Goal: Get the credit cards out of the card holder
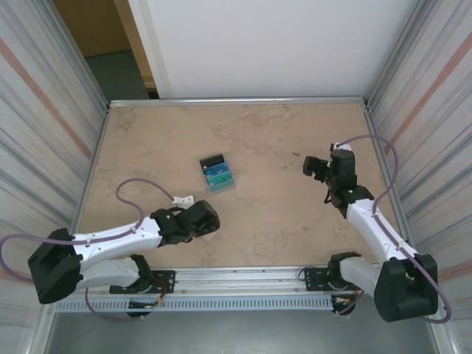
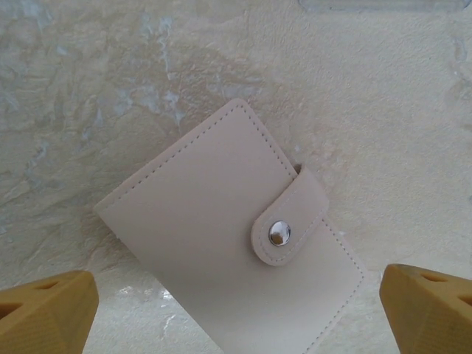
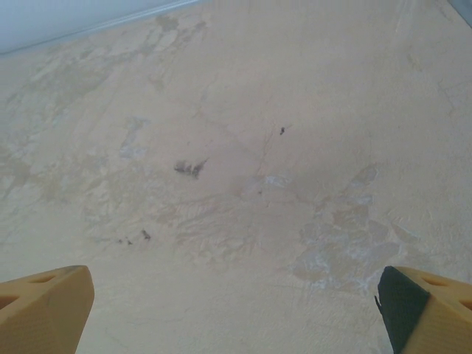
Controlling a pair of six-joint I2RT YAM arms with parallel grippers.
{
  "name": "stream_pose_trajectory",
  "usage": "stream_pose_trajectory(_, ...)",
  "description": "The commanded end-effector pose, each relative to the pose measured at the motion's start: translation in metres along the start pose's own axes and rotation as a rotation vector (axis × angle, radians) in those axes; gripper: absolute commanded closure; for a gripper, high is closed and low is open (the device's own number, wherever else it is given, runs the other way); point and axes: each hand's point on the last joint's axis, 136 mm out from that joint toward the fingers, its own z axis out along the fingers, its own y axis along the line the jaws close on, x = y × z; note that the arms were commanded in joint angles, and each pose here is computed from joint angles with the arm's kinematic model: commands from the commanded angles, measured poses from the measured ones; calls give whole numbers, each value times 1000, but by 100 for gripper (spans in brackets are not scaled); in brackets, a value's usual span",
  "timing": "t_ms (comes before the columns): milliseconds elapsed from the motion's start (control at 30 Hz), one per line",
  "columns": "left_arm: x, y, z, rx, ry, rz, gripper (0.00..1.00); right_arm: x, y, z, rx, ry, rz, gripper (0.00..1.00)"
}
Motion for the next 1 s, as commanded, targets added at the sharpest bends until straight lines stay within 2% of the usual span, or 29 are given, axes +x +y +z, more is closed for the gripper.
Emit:
stream_pose_trajectory(0, 5, -3, 7, 14, 36, 20, 1, -7, -2, -8, 16, -43, 32, 1)
stream_pose_trajectory(267, 9, -12, 22, -10, 102, 94, 1, -9, -10, -17, 50, -56, 39, 1)
stream_pose_trajectory(767, -15, -41, 39, -124, 114, 391, 1, -10, -13, -33, 53, -68, 46, 1)
stream_pose_trajectory(967, -10, -35, 44, -176, 157, 423, 1, -8, -17, -35, 70, -59, 51, 1)
